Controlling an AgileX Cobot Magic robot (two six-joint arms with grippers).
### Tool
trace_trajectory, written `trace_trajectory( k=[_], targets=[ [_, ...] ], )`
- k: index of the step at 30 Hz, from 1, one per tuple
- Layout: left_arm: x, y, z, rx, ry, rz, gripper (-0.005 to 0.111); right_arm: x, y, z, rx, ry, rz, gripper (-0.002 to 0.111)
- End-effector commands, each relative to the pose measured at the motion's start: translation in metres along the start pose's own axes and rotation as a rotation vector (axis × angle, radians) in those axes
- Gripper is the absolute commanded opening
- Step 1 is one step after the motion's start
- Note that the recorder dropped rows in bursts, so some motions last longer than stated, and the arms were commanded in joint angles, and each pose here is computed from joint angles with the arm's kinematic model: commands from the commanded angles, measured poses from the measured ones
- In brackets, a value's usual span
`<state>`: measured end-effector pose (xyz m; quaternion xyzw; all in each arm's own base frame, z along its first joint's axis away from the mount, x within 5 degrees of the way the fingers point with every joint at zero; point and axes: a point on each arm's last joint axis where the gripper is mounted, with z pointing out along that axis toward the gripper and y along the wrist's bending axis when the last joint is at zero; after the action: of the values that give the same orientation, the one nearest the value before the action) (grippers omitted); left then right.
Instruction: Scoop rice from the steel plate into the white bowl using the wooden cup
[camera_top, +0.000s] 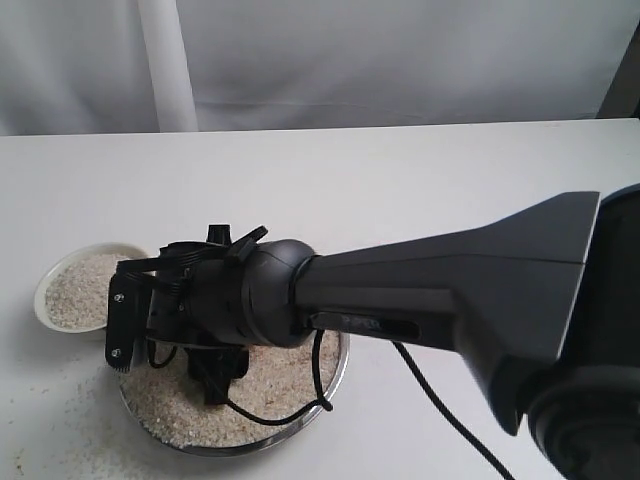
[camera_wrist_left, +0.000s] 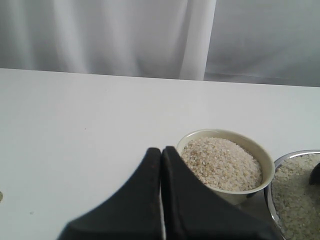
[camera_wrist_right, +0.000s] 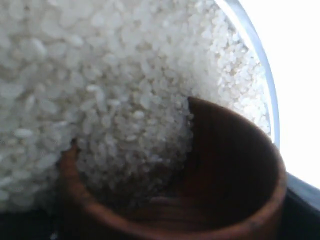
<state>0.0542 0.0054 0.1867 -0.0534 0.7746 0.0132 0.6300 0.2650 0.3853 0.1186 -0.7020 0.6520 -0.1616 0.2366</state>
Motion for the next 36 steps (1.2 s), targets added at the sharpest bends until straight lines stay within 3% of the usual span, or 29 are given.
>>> trace_trajectory(
  k=[1,23,31,36],
  targets=[
    [-0.001,0.000,0.000,0.008,-0.010,-0.002,0.000,-0.004,0.003,0.002,-0.029,-0.053,0.094,0.000],
    [-0.001,0.000,0.000,0.008,-0.010,-0.002,0.000,0.019,0.000,0.000,-0.061,-0.159,0.229,0.000],
    [-0.001,0.000,0.000,0.008,-0.010,-0.002,0.000,0.034,0.009,0.005,-0.115,-0.416,0.374,0.000],
    [-0.001,0.000,0.000,0.008,-0.010,-0.002,0.000,0.039,0.010,0.009,-0.119,-0.474,0.400,0.000]
  ],
)
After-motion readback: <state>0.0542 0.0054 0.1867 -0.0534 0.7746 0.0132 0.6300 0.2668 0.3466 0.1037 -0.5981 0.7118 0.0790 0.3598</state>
